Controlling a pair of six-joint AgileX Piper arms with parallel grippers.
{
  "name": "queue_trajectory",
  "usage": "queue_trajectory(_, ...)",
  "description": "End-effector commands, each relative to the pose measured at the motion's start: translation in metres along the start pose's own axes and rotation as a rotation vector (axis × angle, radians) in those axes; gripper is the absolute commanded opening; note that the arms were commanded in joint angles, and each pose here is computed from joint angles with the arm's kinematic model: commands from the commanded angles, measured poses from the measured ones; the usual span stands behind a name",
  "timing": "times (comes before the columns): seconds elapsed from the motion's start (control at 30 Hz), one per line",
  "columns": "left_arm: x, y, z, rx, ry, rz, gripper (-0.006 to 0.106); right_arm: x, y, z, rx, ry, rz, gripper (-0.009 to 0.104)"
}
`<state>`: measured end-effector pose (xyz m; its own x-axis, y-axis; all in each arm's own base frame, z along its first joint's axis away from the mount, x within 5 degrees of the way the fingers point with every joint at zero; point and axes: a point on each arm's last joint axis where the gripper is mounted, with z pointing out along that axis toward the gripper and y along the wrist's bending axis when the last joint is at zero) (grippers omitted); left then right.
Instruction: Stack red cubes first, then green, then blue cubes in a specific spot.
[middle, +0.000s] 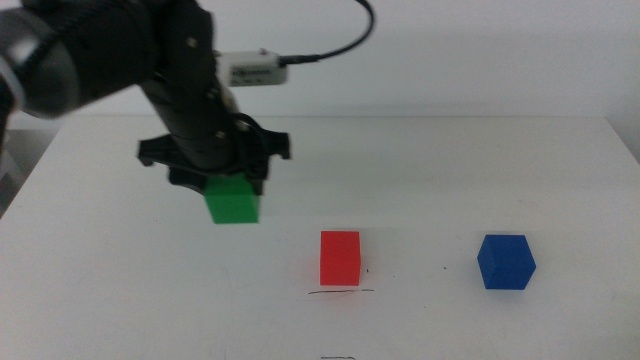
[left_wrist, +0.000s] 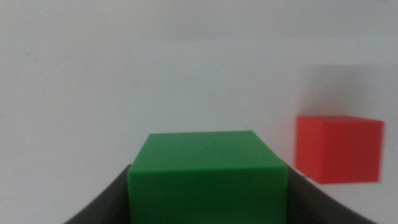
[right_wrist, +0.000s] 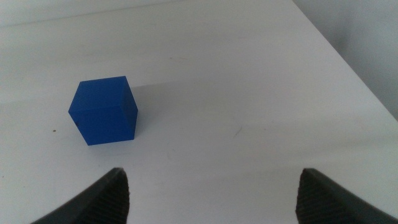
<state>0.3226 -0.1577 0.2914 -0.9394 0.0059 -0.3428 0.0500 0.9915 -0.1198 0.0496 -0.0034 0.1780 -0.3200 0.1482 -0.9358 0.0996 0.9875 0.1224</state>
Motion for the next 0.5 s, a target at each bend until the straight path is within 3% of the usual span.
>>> queue_trajectory(0.0,0.003,-0.017,-0.024,0.042,-0.08,-0.02,-0.001,-0.016,0.002,-0.005,-0.014,-0.119,-0.019,0.078)
queue_trajectory(0.27,0.009,-0.074,-0.02,0.112,-0.07,0.018,-0.001,-0.016,0.002,-0.005,-0.014,-0.119,-0.019,0.078)
queue_trajectory(0.47,0.001,-0.106,-0.009,0.106,-0.02,0.011,-0.001,-0.016,0.002,-0.005,-0.014,-0.119,-0.019,0.078)
